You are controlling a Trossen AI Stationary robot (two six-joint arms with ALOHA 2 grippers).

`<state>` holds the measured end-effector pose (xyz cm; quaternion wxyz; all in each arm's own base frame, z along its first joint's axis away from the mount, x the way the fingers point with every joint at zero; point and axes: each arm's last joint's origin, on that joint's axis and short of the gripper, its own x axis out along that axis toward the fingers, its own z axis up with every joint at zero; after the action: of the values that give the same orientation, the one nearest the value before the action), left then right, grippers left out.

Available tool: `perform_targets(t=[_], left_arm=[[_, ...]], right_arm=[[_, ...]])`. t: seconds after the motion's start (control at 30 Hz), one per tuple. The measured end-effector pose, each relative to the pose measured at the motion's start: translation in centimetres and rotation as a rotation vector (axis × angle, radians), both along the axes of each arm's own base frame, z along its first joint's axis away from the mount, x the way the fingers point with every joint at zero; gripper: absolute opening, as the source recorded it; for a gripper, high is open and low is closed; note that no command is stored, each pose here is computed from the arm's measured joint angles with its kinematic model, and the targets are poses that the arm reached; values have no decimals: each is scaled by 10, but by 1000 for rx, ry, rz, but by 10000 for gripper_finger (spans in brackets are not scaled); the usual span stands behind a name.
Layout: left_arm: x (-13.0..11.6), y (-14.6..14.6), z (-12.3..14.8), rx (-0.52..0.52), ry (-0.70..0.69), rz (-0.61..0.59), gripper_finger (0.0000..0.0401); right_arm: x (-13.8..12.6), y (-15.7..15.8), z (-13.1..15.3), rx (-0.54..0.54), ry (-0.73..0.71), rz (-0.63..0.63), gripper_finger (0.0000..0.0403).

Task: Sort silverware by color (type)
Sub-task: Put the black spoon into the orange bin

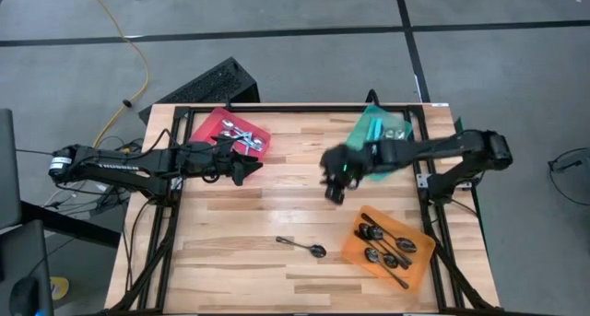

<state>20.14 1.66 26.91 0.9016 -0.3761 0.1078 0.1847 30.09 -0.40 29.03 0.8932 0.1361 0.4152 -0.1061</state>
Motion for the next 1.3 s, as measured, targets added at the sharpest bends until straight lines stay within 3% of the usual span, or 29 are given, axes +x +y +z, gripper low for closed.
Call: perform_targets(t=[0.2,0.53,0.83,0.97,1.3], left_arm=[[0,0,0,3,1,8,197],[0,0,-1,-16,9,7,197],[-1,0,-4,-18,39,8,197],[-2,0,-5,-19,59,8,197],[-3,0,-7,8,85,-4,197]], right_arm=[[10,56,-13,-22,9,156,147],[28,119,-65,-42,109,322,149],[58,140,-102,-33,204,344,197],[71,148,-106,-12,189,349,218],[77,168,-122,29,192,282,198]])
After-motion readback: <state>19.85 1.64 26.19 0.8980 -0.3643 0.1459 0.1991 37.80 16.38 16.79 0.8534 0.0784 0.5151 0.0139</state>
